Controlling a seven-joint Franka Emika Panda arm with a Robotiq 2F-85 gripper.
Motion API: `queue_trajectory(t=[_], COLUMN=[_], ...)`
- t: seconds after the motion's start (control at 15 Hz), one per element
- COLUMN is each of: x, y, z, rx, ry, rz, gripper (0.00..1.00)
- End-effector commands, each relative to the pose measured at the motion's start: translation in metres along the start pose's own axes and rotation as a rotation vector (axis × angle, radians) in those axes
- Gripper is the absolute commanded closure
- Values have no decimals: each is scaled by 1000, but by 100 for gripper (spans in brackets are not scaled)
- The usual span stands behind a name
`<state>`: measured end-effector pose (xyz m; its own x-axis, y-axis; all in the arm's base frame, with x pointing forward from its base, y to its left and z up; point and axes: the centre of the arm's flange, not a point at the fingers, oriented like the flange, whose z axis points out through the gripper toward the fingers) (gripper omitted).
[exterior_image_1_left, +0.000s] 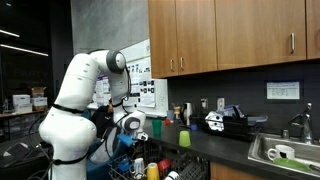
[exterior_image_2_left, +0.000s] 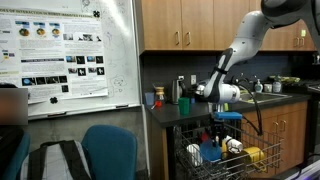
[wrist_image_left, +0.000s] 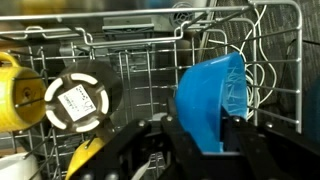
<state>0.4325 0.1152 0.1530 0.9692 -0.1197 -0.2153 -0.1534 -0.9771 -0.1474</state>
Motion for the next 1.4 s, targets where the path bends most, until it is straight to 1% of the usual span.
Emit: queue_trajectory(t=[0.0,0.6,1.0,1.33], x=[-1,0,0,-2], y=[10,47,60,66], z=[0,-12,-18,-21], rx=[67,165,259,340], ry=[-19,14,43,68], rz=[11,82,82,54], gripper=[88,88,88,88])
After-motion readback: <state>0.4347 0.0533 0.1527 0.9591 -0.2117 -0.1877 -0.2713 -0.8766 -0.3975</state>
